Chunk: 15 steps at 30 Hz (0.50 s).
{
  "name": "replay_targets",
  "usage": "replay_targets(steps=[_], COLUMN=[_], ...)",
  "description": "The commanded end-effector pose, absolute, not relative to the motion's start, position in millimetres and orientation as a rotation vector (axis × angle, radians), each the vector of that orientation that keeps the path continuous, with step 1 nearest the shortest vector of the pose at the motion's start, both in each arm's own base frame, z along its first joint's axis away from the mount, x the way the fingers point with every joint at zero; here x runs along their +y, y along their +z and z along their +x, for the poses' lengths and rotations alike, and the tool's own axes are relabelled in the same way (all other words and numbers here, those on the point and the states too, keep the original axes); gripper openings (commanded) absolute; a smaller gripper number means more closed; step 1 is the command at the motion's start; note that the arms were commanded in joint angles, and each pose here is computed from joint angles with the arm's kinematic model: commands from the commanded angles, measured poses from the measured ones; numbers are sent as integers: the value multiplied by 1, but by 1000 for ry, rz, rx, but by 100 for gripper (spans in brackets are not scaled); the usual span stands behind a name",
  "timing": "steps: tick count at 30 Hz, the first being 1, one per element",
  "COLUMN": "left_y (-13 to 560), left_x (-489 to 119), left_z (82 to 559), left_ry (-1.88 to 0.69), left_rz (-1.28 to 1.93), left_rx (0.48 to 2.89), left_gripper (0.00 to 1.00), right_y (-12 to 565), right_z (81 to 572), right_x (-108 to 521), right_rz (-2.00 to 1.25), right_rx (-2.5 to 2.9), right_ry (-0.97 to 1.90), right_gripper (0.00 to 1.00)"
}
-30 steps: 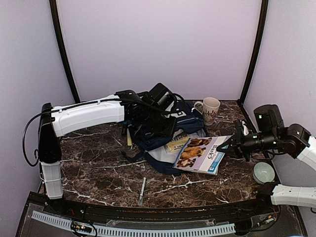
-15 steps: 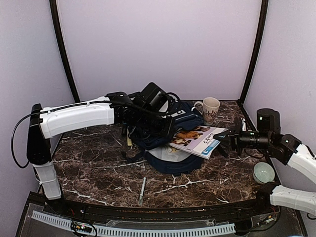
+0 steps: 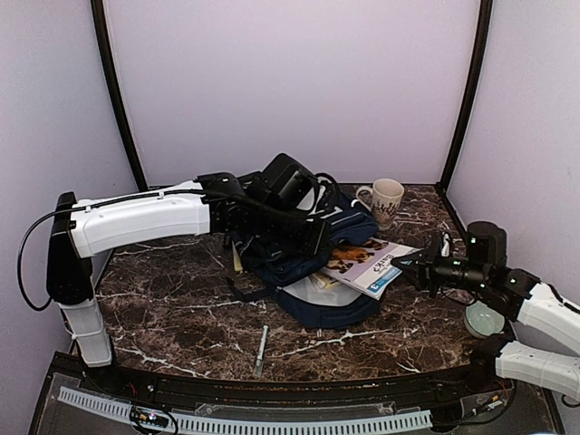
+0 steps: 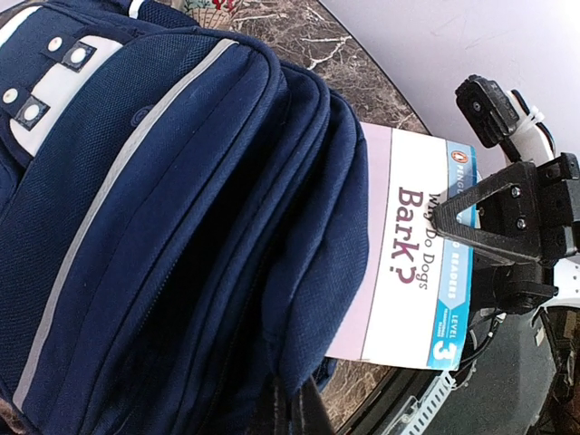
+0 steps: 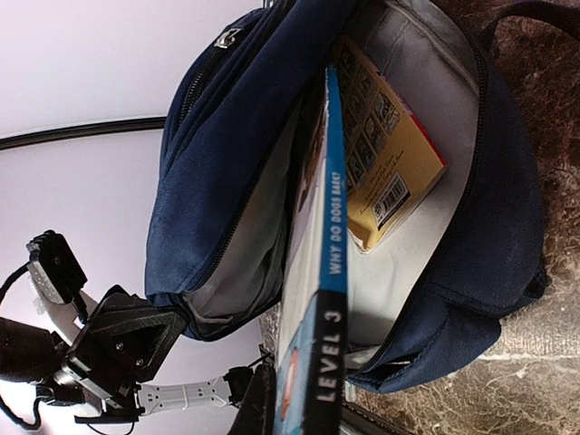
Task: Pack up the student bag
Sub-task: Place the book in the largest pocket of the bag.
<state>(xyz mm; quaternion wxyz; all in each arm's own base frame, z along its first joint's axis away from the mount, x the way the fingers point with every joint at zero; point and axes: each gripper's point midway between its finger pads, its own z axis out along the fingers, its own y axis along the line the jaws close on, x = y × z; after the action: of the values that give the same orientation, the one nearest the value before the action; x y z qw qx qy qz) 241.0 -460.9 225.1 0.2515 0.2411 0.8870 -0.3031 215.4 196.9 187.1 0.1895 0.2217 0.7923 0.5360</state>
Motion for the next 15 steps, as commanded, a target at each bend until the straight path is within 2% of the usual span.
replay_targets(steps=[1,15], left_y=[281,294], left_x=[-485,-484], left_z=[233,246], left_ry=[-1023,-948], left_rz=[670,645], left_rx=[2265,2236], left_gripper=[0,0], right_y=[224,215], right_z=[233,260], right_x=[191,202], right_rz=[551,524], right_rx=[2013,2001], right_ry=[1528,1417], right_gripper=[0,0])
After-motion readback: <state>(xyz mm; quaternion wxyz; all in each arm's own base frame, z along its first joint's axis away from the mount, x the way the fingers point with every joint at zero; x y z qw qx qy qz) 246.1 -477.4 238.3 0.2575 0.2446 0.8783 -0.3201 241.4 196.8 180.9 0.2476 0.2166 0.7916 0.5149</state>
